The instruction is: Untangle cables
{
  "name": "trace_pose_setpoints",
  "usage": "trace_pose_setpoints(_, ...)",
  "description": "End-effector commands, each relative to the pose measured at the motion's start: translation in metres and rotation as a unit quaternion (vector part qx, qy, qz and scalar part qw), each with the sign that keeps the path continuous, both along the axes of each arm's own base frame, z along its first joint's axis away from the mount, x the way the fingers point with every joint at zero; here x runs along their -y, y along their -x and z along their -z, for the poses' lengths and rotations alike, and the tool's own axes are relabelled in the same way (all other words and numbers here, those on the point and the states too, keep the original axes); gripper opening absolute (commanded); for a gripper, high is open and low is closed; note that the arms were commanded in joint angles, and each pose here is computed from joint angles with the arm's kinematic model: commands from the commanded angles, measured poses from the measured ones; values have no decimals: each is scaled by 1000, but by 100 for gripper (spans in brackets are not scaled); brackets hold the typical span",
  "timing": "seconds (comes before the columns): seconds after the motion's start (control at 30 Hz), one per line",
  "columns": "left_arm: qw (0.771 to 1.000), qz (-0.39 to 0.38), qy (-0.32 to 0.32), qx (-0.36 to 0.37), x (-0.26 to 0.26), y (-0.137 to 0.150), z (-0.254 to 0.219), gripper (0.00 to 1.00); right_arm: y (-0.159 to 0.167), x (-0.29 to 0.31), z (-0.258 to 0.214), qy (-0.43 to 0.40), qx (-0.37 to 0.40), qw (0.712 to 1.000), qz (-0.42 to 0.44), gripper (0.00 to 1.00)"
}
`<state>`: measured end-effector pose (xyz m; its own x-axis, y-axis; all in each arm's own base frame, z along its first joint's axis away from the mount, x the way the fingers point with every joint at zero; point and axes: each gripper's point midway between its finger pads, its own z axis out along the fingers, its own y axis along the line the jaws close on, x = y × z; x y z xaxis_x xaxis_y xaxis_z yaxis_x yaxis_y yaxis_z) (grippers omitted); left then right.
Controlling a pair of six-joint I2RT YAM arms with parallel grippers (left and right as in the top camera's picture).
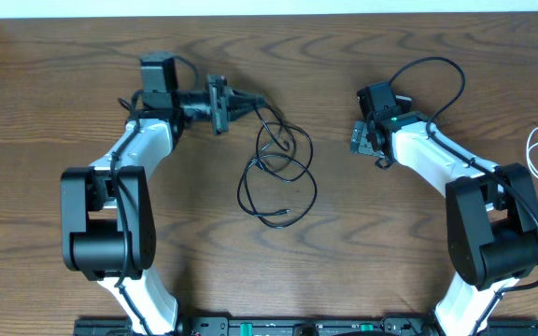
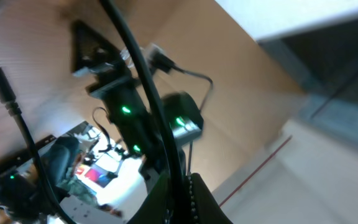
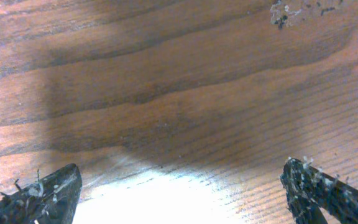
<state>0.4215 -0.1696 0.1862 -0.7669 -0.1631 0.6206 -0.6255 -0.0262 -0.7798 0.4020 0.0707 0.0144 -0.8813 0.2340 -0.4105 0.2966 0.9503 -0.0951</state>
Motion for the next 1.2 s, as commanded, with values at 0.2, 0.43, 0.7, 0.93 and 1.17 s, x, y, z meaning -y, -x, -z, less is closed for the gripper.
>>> trace_pose_setpoints(0.2,926,40,6,376,-11,11,-96,7,-3,-3,-1,10,3,1000,-8,99)
trace_pose_setpoints(0.43,832,24,-22,554,-29,22,-121,7,-3,-3,-1,10,3,1000,-8,99)
trace_pose_setpoints(0.7,835,16,-29,550,-35,27,-92,7,-3,-3,-1,10,3,1000,-8,99)
trace_pose_setpoints(0.93,837,-3,-36,546,-36,20,-66,8,-3,-5,-1,10,3,1000,-10,99)
trace_pose_setpoints(1.17,866,-110,-107,475,-51,-32,-23,7,-2,-6,-1,10,3,1000,-12,99)
